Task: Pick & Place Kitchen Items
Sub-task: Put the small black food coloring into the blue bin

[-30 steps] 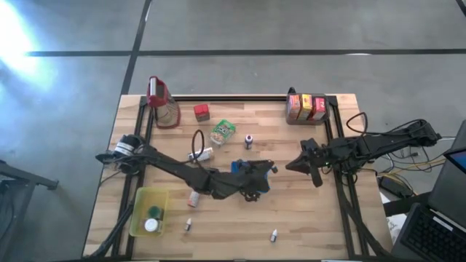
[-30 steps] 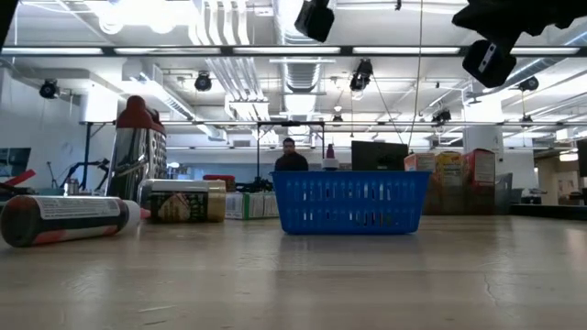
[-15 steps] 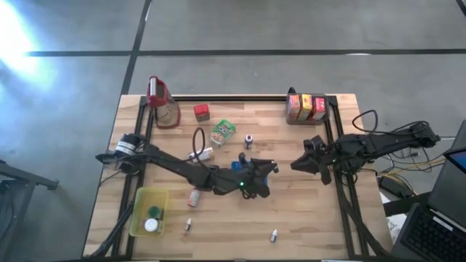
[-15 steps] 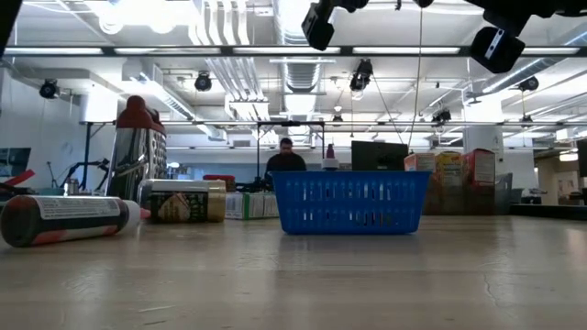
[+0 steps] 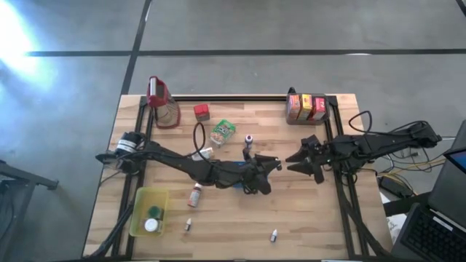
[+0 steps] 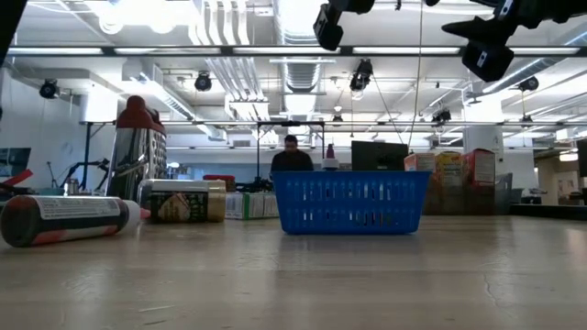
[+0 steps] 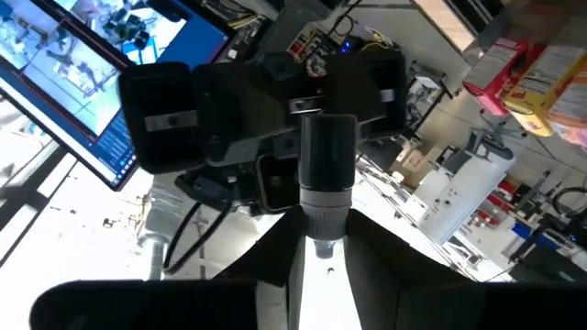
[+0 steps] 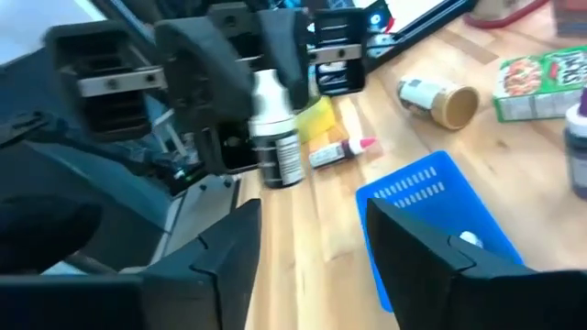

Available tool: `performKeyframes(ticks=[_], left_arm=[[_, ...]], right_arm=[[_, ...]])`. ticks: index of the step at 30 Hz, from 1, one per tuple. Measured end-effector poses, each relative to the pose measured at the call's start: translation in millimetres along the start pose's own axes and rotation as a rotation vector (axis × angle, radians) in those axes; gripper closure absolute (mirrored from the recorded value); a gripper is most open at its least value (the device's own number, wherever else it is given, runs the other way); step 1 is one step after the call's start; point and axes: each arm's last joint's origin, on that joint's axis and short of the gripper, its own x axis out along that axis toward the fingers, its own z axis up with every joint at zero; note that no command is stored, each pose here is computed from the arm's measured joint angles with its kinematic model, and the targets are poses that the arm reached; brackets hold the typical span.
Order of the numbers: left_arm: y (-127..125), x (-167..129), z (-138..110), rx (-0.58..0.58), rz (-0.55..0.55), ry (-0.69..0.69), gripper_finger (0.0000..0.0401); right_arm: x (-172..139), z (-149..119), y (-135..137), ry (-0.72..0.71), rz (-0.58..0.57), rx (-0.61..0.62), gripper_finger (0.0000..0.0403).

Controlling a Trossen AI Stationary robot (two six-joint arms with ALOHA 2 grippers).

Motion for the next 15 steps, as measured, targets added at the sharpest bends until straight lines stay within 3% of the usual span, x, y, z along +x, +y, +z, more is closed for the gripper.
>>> performKeyframes(ticks=[10, 15], left_arm=[[1, 4, -6, -0.003, 0.012, 0.005, 0.0330], [0, 5, -7, -0.002, 0.010, 0.004, 0.0330]], right_arm=[[2, 8, 6, -0.055, 0.093, -0.018, 0.0191], [13, 4, 3, -0.020, 0.069, -0.016, 0.0199]])
